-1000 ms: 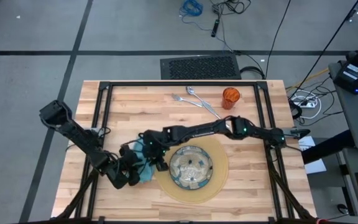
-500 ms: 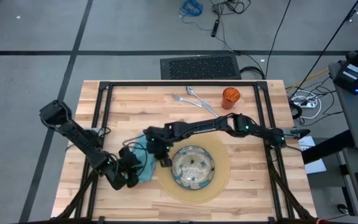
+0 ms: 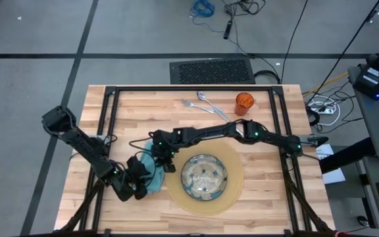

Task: Set table place
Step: Put the blue napkin to the left of the brown mat

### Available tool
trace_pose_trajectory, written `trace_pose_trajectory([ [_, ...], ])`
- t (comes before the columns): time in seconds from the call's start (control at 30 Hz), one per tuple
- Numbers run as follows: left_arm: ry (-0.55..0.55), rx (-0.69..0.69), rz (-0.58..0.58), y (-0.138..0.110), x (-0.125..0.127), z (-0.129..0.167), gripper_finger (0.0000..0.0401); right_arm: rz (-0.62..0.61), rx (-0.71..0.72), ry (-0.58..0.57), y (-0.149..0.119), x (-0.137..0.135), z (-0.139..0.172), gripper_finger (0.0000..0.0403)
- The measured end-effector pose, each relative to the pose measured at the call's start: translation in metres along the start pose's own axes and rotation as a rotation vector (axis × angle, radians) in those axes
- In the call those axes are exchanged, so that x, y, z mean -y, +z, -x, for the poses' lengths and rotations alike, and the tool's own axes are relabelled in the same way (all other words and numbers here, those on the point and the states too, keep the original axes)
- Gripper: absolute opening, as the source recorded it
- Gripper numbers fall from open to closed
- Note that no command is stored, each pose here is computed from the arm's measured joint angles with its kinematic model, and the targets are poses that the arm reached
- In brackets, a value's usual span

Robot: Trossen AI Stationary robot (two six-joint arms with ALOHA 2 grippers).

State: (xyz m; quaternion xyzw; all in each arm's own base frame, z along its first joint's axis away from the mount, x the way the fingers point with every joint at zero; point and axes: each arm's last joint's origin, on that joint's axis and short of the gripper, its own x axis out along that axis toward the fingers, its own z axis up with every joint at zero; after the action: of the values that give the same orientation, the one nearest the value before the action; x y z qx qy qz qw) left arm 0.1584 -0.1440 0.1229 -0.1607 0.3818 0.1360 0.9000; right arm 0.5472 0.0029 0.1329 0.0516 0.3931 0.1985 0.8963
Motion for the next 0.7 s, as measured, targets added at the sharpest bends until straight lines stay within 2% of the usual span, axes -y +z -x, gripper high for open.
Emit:
trace_pose_trajectory([
  [0.4, -0.080, -0.025, 0.054, -0.009, 0.009, 0.008, 0.0096, -0.027, -0.001, -0.023, -0.007, 0.024, 0.003, 0.0093],
  [0.7, -0.104, 0.037, 0.067, 0.002, 0.022, 0.012, 0.0096, 0.020, 0.065, 0.056, -0.001, 0.022, 0.003, 0.0093],
])
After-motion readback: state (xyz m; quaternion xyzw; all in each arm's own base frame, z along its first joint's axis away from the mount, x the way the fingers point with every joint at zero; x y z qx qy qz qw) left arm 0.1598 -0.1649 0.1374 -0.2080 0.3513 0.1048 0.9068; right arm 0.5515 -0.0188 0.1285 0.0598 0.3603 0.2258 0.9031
